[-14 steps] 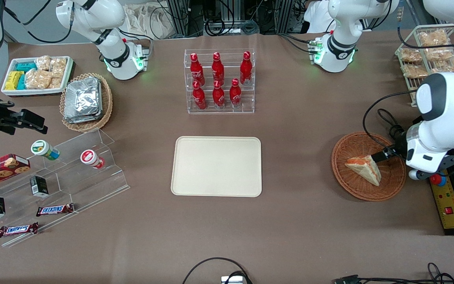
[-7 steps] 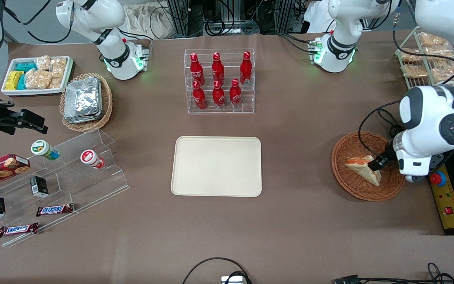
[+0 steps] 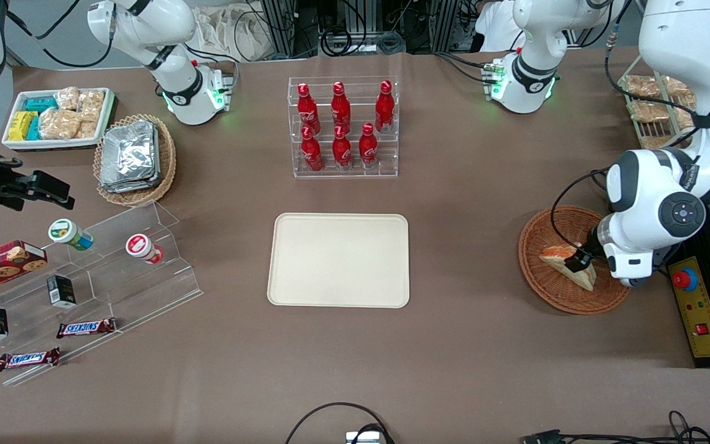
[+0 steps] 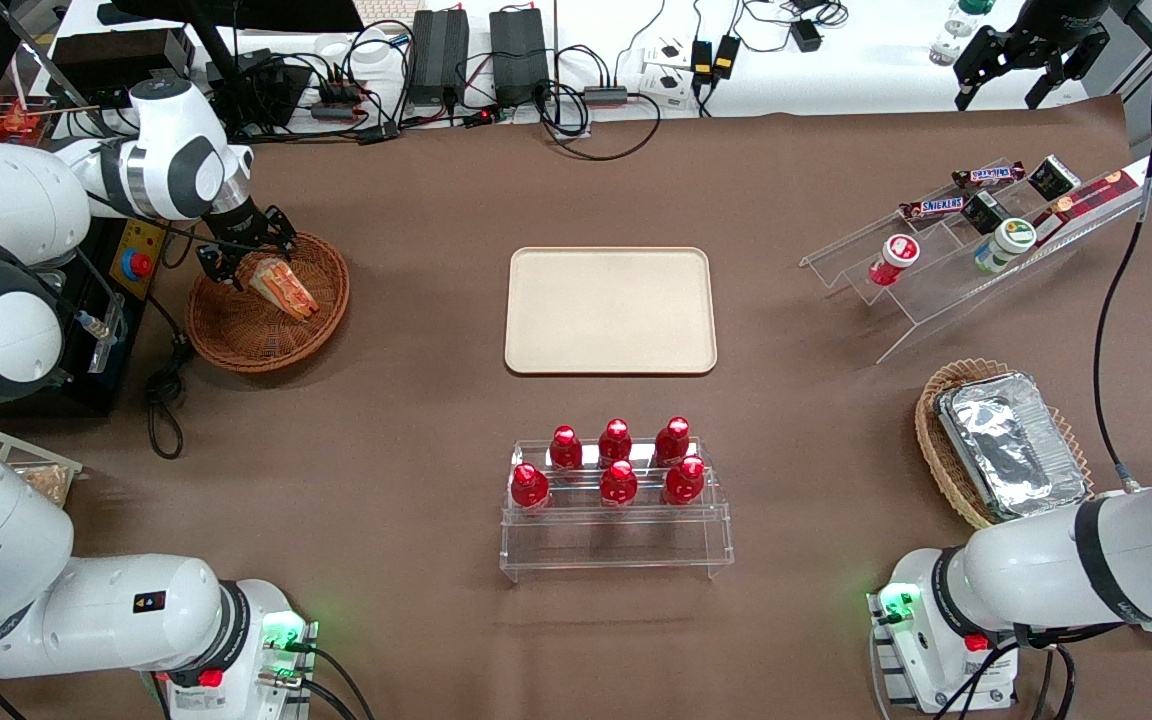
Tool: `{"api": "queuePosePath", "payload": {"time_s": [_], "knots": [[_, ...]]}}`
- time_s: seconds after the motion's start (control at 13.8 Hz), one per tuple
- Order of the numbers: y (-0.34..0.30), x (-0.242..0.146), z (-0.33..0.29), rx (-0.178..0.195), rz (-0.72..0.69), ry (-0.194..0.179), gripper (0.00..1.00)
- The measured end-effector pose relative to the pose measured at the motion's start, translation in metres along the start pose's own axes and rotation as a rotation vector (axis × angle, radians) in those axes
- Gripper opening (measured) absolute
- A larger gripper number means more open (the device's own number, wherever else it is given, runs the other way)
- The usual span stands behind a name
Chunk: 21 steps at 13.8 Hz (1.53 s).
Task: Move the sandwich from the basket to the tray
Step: 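Lower the open left gripper around the sandwich and close it, then lift the sandwich and carry it with the left gripper toward the tray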
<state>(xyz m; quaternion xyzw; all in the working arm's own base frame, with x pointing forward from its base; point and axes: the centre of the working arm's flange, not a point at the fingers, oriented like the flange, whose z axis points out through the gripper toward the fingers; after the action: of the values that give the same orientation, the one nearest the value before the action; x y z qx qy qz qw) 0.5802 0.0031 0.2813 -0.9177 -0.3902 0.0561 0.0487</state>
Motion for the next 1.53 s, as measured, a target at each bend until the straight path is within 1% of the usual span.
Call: {"api": "queuePosePath", "payload": {"time_s": [0.22,0.51,0.65,0.8,0.87,1.02,1.16,1.38,1.45,1.53], "knots": [[-0.005,-0.007,0.022,-0.025,-0.001,0.017,1.00],[-0.009,-0.010,0.044,-0.035,-0.003,0.022,1.00],[-0.008,-0.009,0.045,-0.041,-0.008,0.026,0.93],[-0.008,-0.005,0.042,-0.051,-0.045,0.035,0.70],[-0.007,-0.003,0.039,-0.058,-0.062,0.041,0.58],[-0.004,0.001,0.031,-0.069,-0.073,0.051,0.42],[-0.001,0.005,0.022,-0.064,-0.074,0.049,0.37],[0.005,0.012,-0.001,-0.039,-0.076,0.034,0.34],[0.007,0.016,-0.013,-0.029,-0.078,0.028,0.32],[0.009,0.019,-0.026,-0.017,-0.079,0.020,0.25]]}}
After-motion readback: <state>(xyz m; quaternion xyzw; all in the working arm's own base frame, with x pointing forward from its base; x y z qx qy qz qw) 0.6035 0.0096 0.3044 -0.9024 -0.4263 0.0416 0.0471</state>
